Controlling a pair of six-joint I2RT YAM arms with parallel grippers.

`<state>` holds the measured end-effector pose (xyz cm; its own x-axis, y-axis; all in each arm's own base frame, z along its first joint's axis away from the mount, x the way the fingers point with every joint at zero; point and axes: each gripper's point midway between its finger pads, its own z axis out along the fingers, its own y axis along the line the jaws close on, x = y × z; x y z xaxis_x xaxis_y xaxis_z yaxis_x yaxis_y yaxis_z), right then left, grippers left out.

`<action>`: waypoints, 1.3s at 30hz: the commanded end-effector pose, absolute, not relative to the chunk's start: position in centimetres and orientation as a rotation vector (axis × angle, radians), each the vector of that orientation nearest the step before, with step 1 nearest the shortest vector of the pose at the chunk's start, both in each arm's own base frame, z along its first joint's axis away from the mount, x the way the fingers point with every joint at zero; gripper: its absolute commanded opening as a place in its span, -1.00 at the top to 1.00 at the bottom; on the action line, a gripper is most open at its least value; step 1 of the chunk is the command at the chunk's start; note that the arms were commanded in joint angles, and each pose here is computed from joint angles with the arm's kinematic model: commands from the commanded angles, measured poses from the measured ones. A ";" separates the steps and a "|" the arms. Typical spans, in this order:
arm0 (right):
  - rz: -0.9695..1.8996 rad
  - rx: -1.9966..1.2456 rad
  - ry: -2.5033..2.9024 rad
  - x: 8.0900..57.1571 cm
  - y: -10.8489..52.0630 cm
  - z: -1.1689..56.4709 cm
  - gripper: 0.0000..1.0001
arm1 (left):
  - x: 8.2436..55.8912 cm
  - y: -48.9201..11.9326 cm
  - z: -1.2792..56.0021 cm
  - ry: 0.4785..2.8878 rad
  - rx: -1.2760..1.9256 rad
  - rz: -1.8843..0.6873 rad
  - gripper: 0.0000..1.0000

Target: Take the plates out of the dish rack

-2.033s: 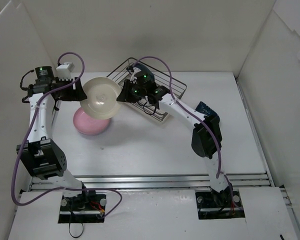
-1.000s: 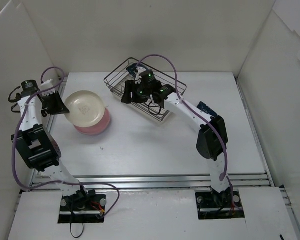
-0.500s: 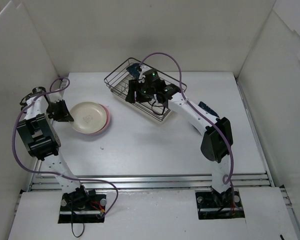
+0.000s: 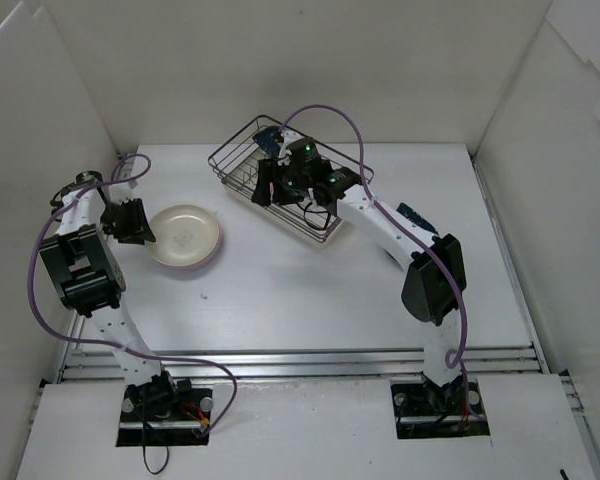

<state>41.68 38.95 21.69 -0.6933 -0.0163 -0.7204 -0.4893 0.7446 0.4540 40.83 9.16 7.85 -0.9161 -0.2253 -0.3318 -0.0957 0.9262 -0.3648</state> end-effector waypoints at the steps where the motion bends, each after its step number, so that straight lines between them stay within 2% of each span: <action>1: 0.861 -0.376 2.073 41.9 38.0 27.4 -0.16 | 41.7 9.6 10.3 2.667 -0.172 -0.442 0.40; 5: 0.843 -0.381 2.068 41.9 37.7 27.9 -0.16 | 41.7 10.2 11.3 2.658 -0.161 -0.385 0.40; 10: 0.666 -0.345 2.024 45.0 34.7 30.8 -0.13 | 42.0 10.9 14.1 2.620 -0.132 -0.310 0.36; 12: 0.550 -0.275 2.002 47.3 32.5 31.9 0.17 | 42.2 11.1 15.7 2.589 -0.126 -0.284 0.30; 13: 0.487 -0.236 1.995 48.3 31.2 32.2 0.40 | 42.2 11.1 16.6 2.570 -0.126 -0.273 0.28; 14: 0.455 -0.222 1.958 49.1 30.8 33.4 0.44 | 42.2 11.1 17.1 2.558 -0.124 -0.269 0.27; 15: 0.407 -0.199 1.975 50.6 29.9 32.2 0.45 | 42.4 11.1 17.6 2.545 -0.121 -0.265 0.27; 17: 0.327 -0.166 1.941 52.5 28.2 33.2 0.16 | 42.3 10.9 18.5 2.525 -0.118 -0.268 0.26; 19: 0.247 -0.158 1.953 54.8 27.0 31.2 -0.02 | 42.1 10.7 18.7 2.522 -0.114 -0.275 0.25; 26: 0.241 -0.323 1.870 58.9 28.3 28.8 -0.20 | 41.3 10.7 17.7 2.554 -0.110 -0.270 0.25; 31: 0.266 -0.349 1.865 60.8 28.6 26.2 -0.19 | 40.9 10.1 16.7 2.576 -0.127 -0.313 0.25; 39: 0.261 -0.272 1.855 63.7 28.6 22.6 0.07 | 40.8 10.2 16.2 2.592 -0.134 -0.315 0.24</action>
